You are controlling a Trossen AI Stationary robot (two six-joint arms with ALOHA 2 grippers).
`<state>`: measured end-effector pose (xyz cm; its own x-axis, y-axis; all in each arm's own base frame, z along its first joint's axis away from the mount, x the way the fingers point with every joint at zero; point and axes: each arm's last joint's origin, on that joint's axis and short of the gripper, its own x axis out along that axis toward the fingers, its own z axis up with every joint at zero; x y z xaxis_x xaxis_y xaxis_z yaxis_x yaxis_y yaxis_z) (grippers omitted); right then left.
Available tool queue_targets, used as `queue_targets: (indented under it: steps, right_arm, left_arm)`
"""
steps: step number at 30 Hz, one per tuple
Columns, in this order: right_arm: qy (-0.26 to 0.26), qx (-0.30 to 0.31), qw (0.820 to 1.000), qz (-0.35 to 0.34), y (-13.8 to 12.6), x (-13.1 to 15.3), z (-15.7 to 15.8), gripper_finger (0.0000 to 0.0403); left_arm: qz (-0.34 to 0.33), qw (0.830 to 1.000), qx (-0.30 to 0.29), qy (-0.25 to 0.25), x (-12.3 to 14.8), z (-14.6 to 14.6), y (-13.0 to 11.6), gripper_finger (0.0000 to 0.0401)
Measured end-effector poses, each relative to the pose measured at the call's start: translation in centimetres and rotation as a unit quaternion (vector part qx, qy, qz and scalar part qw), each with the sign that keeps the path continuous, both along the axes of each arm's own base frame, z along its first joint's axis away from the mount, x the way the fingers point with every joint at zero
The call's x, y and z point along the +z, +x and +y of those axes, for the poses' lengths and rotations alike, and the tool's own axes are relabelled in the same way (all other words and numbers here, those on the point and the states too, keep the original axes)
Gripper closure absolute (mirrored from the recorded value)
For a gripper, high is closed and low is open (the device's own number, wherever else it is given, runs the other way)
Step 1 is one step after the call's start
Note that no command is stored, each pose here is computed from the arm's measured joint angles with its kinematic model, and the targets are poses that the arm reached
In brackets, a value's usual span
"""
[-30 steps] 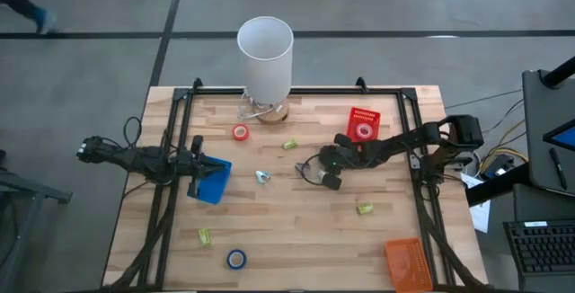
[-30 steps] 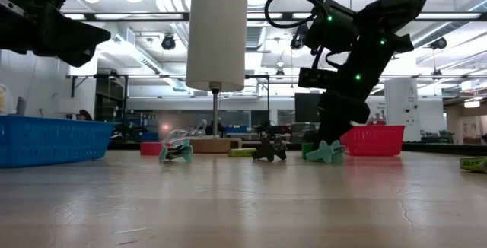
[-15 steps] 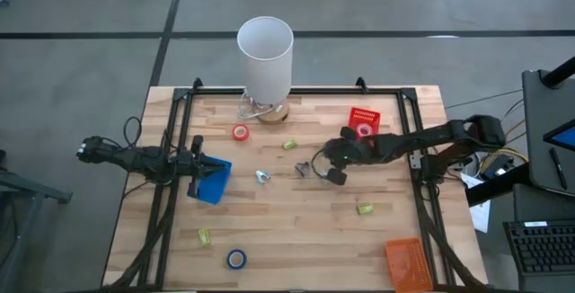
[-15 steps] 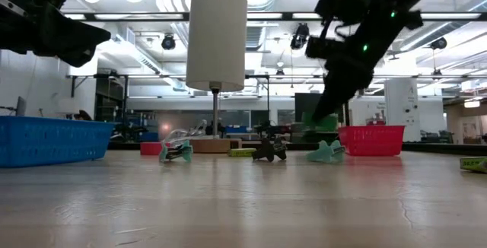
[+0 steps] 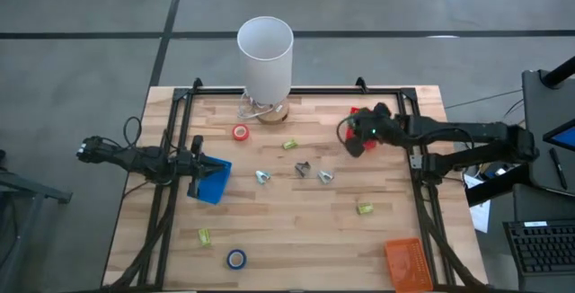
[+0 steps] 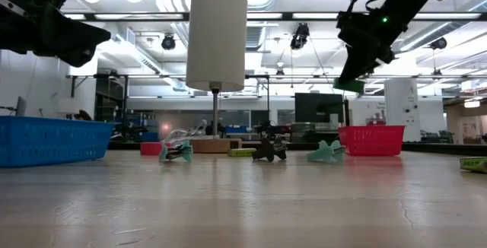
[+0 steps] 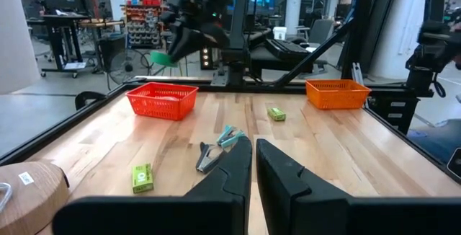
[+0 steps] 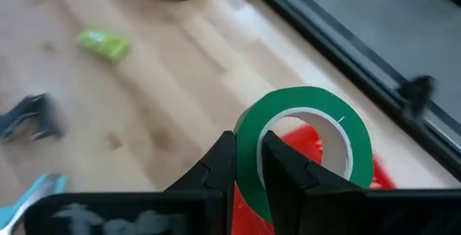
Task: Pick and place Stapler, Stapler remover, tape
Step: Put the green tape into the red bin
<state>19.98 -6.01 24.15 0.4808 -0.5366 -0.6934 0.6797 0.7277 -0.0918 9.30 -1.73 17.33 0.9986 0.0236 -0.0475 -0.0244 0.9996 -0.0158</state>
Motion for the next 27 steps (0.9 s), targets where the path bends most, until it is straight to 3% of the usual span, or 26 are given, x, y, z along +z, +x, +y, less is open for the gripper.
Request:
queue_targets:
  steps: [6, 11, 17, 27]
  right_arm:
    - [0.012, -0.057, 0.998, 0.026, -1.1, -0.4, -2.4, 0.0350]
    - [0.057, -0.069, 0.994, 0.055, -1.1, -2.0, -4.5, 0.0349]
    - [0.074, -0.097, 0.987, 0.103, -1.2, -3.9, -6.6, 0.0349]
    - [0.093, -0.086, 0.978, 0.164, -0.4, -6.4, -7.5, 0.0349]
  left_arm:
    - [0.000, 1.000, 0.000, 0.000, 0.0, 0.0, 0.0, 0.0375]
    - [0.000, 1.000, 0.000, 0.000, 0.0, 0.0, 0.0, 0.0375]
    - [0.000, 1.000, 0.000, 0.000, 0.0, 0.0, 0.0, 0.0375]
    - [0.000, 1.000, 0.000, 0.000, 0.0, 0.0, 0.0, 0.0375]
